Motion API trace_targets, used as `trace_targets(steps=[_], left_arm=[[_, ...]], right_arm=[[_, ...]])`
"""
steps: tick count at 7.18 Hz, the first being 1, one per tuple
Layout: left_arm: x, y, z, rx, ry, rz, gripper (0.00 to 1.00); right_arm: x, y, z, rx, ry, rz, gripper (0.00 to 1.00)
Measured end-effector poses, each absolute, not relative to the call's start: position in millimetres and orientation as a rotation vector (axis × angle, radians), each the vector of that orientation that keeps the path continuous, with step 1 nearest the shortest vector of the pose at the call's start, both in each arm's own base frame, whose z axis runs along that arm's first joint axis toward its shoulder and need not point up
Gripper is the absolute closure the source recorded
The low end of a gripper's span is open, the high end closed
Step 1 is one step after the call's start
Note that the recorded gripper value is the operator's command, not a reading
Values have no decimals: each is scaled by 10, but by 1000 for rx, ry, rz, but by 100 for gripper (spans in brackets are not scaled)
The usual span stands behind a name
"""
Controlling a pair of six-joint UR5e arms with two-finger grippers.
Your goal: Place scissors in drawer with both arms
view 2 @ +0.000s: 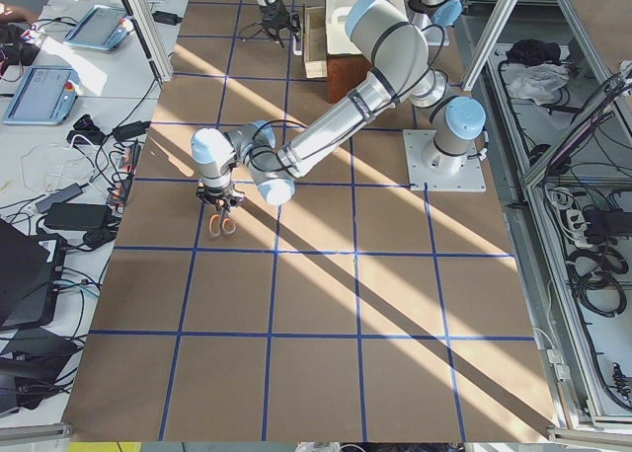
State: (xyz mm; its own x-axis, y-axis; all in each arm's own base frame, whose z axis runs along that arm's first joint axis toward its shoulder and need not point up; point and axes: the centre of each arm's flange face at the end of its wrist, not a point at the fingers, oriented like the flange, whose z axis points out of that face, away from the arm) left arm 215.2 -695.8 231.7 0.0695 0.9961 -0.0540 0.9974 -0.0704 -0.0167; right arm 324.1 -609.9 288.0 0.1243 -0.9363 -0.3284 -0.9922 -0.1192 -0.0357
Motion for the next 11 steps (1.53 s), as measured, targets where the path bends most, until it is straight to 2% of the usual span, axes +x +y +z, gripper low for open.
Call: trace_targets(steps=[5,11], left_arm=[[1314,-6796,3121,2288,2169,-45,100],[-85,-6517,3726,2248,2251,-34,100]], right_arm=[[3279,-6333,2772,-2216,1910,277,41],[3287,-6487,2755,-2242,1940,201,41]])
